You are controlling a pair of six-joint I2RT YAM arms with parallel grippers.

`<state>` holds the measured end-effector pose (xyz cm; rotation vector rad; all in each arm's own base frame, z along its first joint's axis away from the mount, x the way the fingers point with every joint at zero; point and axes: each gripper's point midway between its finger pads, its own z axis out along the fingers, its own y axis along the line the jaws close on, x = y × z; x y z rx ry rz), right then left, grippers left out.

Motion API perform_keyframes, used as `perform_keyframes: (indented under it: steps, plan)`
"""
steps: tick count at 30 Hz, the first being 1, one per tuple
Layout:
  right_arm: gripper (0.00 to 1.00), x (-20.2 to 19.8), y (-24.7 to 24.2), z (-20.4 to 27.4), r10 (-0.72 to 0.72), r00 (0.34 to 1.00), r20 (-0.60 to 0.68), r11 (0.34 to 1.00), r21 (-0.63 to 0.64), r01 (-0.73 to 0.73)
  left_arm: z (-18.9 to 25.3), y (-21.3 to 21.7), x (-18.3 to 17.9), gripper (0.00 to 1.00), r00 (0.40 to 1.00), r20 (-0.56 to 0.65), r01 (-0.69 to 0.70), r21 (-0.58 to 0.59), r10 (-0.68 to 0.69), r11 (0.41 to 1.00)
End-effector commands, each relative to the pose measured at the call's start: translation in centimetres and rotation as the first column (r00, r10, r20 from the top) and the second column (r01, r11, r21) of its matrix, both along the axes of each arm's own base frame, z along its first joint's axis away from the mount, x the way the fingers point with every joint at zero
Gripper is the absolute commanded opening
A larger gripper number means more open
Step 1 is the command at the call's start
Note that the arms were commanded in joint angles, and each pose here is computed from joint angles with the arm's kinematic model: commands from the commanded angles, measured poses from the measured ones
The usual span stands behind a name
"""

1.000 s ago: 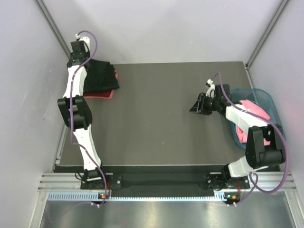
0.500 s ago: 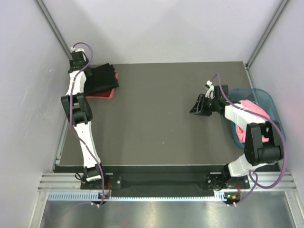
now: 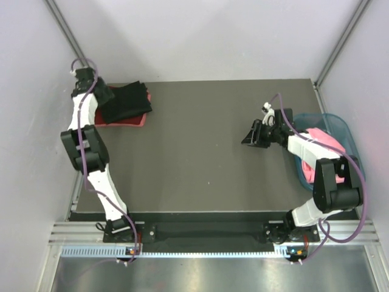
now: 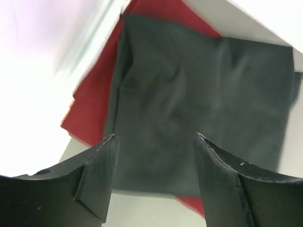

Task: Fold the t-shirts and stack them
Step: Neatly place the folded tshirt to the corner

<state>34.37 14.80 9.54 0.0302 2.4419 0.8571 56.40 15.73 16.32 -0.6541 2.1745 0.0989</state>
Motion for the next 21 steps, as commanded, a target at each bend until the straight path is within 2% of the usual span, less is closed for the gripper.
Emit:
perform_keyframes:
  steps: [1,3,6,8,11,13,17,21]
  plan:
    - [0.43,0.7,0.5,2.8,0.022,0.994,0.111,0.999,0.042,-0.027,1.9,-0.8,-2.3,0.67,0.988,0.131,-0.037,-0.323,0.083,0.946]
    - [0.44,0.7,0.4,2.8,0.020,0.993,0.115,0.999,0.045,-0.025,2.4,-0.4,-3.1,0.65,0.961,0.221,-0.052,-0.447,0.167,0.893]
    - [0.44,0.6,0.7,3.0,0.030,0.993,0.113,0.998,0.059,-0.037,3.2,0.2,-4.1,0.65,0.919,0.288,-0.084,-0.526,0.271,0.846]
    - [0.43,0.5,0.7,3.2,0.031,0.992,0.122,0.997,0.061,-0.039,3.7,0.7,-4.3,0.65,0.894,0.319,-0.107,-0.530,0.315,0.841]
    - [0.44,0.4,0.8,3.4,0.035,0.991,0.127,0.997,0.067,-0.044,2.4,1.3,-5.4,0.66,0.860,0.295,-0.186,-0.580,0.417,0.793]
    - [0.44,0.4,0.9,3.5,0.039,0.991,0.125,0.996,0.071,-0.048,2.3,1.3,-5.2,0.65,0.843,0.319,-0.173,-0.601,0.432,0.780]
    - [0.44,0.4,0.7,3.6,0.032,0.991,0.131,0.997,0.063,-0.041,-0.6,0.4,-5.6,0.65,0.841,0.293,-0.167,-0.659,0.455,0.734]
    - [0.44,0.5,0.6,3.5,0.029,0.991,0.127,0.998,0.059,-0.036,-2.6,-0.1,-5.2,0.63,0.856,0.271,-0.150,-0.684,0.440,0.714]
